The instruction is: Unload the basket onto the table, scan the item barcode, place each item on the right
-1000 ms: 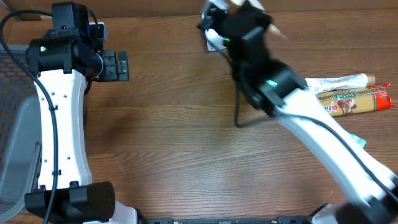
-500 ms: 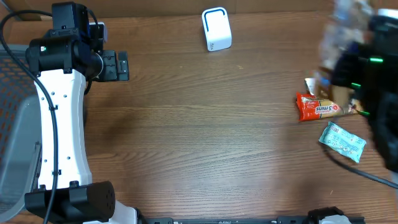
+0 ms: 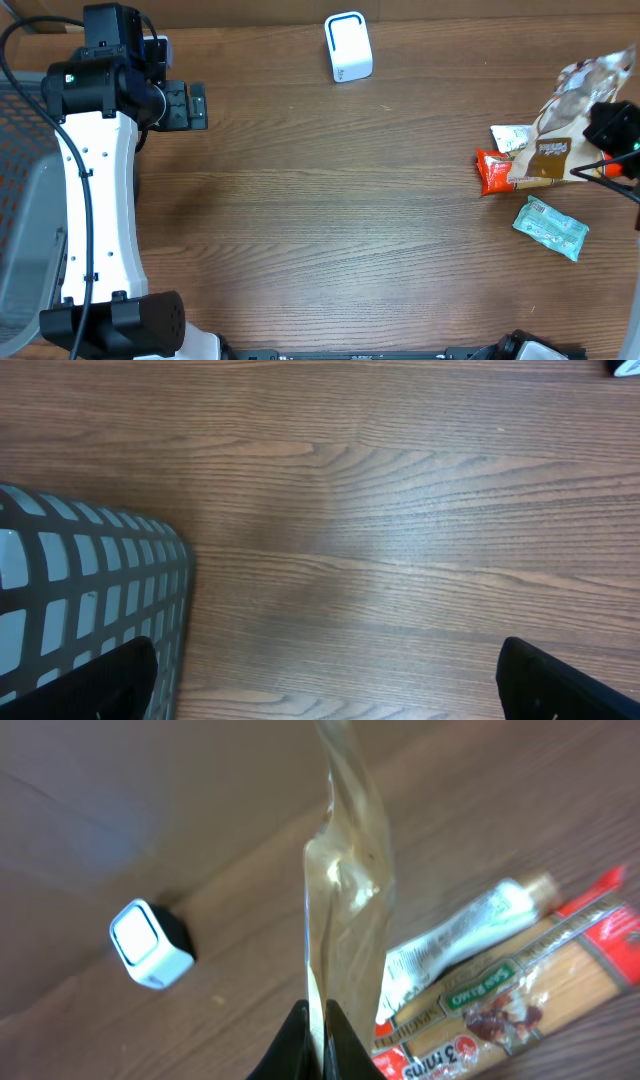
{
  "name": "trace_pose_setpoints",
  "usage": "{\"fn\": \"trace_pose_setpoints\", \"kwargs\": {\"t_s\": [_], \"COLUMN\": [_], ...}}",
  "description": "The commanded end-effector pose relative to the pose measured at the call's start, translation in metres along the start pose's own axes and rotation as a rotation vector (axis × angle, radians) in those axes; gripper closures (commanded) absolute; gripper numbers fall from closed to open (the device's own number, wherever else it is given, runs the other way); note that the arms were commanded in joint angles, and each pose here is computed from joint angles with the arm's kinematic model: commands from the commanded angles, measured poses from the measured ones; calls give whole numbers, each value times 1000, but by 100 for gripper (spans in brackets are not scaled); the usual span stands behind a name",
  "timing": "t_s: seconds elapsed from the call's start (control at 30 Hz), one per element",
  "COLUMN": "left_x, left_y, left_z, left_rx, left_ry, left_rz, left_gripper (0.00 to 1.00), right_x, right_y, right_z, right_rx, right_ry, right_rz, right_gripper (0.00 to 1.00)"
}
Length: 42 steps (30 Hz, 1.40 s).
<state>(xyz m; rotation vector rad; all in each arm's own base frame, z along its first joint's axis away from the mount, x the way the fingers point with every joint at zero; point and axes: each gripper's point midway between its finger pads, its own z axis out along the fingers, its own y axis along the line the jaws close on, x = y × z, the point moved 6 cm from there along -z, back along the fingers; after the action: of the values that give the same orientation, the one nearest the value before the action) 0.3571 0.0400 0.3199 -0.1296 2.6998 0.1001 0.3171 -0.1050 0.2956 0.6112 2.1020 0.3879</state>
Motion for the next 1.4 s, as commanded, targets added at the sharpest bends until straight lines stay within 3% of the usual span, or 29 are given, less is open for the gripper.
{"fn": "trace_pose_setpoints", "kwargs": {"t_s": [0.0, 0.2, 0.4, 0.53, 0.77, 0.93, 0.97, 1.0, 1.2, 1.37], "left_x": [-4, -4, -4, -4, -4, -4, -4, -4, -4, -4], "left_y": [1, 1, 1, 1, 1, 1, 1, 1, 1, 1], "left_z": [-3, -3, -3, -3, -3, -3, -3, -3, -3, -3], "left_rx": [-7, -7, -7, -7, -7, -7, -7, -7, -7, -7], "left_ry": [-17, -17, -17, -17, -17, -17, -17, -17, -17, -17], "left_rz": [16, 16, 16, 16, 16, 16, 16, 16, 16, 16], "left_gripper": [1, 1, 1, 0, 0, 0, 0, 0, 0, 1], "right_x": [21, 52, 52, 39, 16, 35, 42, 50, 90, 103], "right_y": [-18, -63, -85, -84, -18, 50, 61, 74, 111, 111], "right_z": [25, 53, 36, 11, -55, -99, -106, -113, -144, -149], "right_rx": [-97, -3, 64, 83, 23, -98, -128, -166, -315, -317], "right_ry": [70, 208, 213, 173, 116, 160, 170, 181, 254, 313], "right_rz": [38, 168, 251, 260, 51, -164, -202, -243, -372, -379], "right_gripper": [96, 96, 50, 36, 30, 25, 19, 0, 0, 0]}}
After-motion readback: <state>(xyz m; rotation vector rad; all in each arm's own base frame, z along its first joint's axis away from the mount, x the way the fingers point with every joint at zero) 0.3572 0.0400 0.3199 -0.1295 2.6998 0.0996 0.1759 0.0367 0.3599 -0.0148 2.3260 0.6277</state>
